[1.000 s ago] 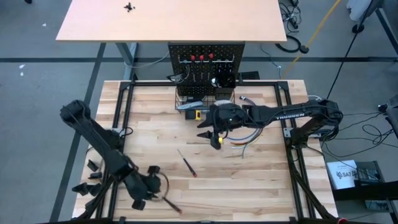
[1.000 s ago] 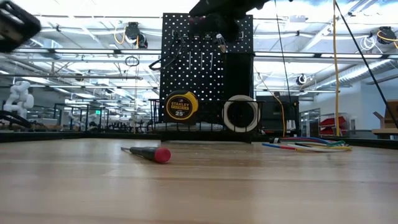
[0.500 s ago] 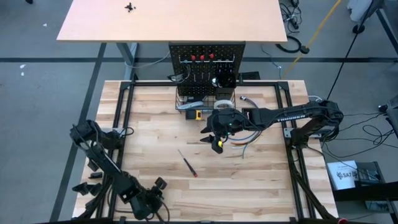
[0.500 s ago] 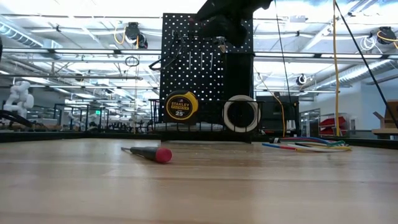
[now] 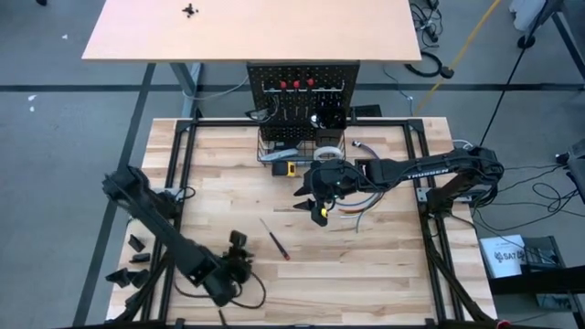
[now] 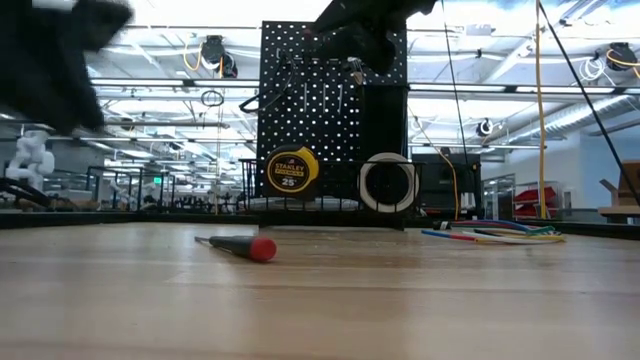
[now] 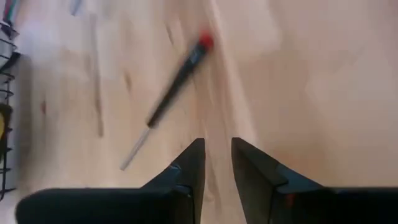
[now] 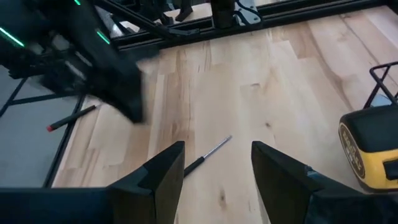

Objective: Hang tools onto peg board
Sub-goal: Hang the screwdriver on the pegboard

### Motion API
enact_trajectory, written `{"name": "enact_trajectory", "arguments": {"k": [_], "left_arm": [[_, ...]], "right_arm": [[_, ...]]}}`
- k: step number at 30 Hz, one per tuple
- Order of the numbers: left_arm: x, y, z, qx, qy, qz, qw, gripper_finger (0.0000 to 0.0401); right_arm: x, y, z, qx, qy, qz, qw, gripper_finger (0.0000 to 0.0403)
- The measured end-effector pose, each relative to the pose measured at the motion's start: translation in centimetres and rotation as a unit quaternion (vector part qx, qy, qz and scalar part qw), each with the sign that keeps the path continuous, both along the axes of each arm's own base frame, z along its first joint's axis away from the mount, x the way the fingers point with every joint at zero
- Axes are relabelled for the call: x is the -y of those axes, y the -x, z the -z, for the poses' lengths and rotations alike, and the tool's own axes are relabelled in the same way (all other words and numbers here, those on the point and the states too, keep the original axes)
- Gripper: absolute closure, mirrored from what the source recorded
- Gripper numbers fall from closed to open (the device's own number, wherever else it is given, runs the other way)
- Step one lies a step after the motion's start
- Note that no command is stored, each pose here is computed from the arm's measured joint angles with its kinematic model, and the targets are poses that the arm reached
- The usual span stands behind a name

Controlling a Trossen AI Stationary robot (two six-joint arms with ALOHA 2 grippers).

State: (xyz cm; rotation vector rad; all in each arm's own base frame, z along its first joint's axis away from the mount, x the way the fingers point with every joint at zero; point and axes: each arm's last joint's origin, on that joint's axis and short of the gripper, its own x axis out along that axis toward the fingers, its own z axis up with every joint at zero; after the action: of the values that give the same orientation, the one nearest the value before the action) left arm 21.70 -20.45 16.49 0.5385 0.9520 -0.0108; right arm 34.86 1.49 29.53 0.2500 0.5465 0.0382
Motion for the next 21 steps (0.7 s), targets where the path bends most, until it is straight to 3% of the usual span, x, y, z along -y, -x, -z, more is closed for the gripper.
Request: {"name": "enact_trajectory", "arguments": {"k": [4, 6, 8, 12, 13, 15, 17, 21], "left_arm": [[0.6, 1.4, -7.0, -0.024, 0.127, -0.063, 0.99, 0.0322], [1.3, 2.5, -10.9, 0.023, 0.241, -0.124, 0.962, 0.0322], [1.3, 4.0, -13.7, 0.036, 0.362, -0.193, 0.911, 0.0322], [3.7, 7.3, -14.5, -0.079, 0.536, -0.338, 0.769, 0.0326], [5.0, 8.1, -14.1, -0.107, 0.558, -0.352, 0.744, 0.0332], [7.6, 9.4, -13.5, -0.155, 0.592, -0.351, 0.709, 0.0357], [10.4, 10.1, -12.4, -0.201, 0.612, -0.341, 0.685, 0.0388], [14.4, 11.1, -8.8, -0.231, 0.613, -0.314, 0.687, 0.0397]], "right_arm": [[-0.3, 0.1, 0.1, -0.005, -0.001, -0.005, 1.0, 0.0222], [-0.6, 0.1, 0.2, -0.01, 0.001, -0.011, 1.0, 0.0222], [-0.9, 0.1, 0.1, -0.008, 0.004, -0.019, 1.0, 0.0222], [-1.6, 0.1, 0.0, 0.001, 0.02, -0.039, 0.999, 0.0222], [-1.7, 0.1, 0.0, 0.005, 0.026, -0.043, 0.999, 0.0222], [-2.1, 0.2, 0.0, 0.006, 0.035, -0.054, 0.998, 0.0222], [-2.5, 0.1, 0.1, 0.007, 0.04, -0.062, 0.997, 0.0222], [-3.8, -0.2, 0.5, 0.007, 0.01, -0.067, 0.998, 0.0222]]}}
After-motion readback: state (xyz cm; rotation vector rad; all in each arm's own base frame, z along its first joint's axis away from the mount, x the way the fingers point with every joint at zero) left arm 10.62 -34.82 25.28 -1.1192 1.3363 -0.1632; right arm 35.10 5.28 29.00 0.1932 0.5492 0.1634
